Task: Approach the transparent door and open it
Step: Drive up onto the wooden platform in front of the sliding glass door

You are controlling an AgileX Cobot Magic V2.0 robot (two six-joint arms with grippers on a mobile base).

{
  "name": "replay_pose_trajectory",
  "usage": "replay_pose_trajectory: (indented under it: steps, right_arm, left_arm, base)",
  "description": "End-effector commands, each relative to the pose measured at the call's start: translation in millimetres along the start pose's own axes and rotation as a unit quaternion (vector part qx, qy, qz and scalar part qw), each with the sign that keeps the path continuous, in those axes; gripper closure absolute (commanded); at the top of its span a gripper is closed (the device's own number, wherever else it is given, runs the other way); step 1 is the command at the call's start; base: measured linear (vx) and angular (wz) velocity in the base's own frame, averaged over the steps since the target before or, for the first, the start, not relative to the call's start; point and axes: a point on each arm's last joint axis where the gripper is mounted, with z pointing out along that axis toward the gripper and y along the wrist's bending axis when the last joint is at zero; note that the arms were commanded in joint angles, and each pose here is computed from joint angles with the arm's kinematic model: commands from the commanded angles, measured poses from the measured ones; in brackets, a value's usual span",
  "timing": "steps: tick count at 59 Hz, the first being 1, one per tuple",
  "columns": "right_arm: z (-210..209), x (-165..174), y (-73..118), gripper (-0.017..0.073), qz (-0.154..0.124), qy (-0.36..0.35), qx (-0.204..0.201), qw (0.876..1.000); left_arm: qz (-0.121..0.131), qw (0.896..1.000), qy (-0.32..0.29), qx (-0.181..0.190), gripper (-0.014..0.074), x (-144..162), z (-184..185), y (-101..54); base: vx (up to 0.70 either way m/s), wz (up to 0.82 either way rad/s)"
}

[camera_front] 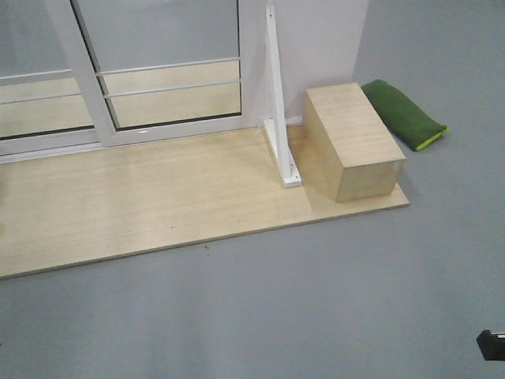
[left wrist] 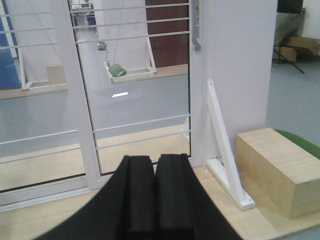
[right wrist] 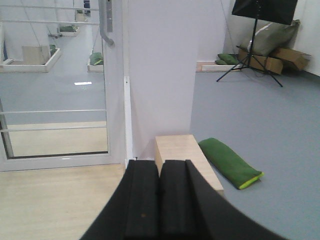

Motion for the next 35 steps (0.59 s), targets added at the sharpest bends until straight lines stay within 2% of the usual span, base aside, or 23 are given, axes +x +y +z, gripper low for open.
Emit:
replay_pose_trajectory:
  steps: [1,35]
  right_arm:
    - [-0.4,-4.6,-0.4,0.0567,0.002,-0.043,0.004,0.999]
    - [-0.4,-4.6,-0.4,0.0567,0.002,-0.043,0.004,0.999]
  left_arm:
    - [-0.008,0.999,-0.031,0.006,0.0599,2.3,0.5,-0.9]
    - [-0.008,0.999,-0.031,0.006,0.0599,2.3,0.5,-0.9]
  base:
    - [0.63,0.31]
    - [0.56,0.20]
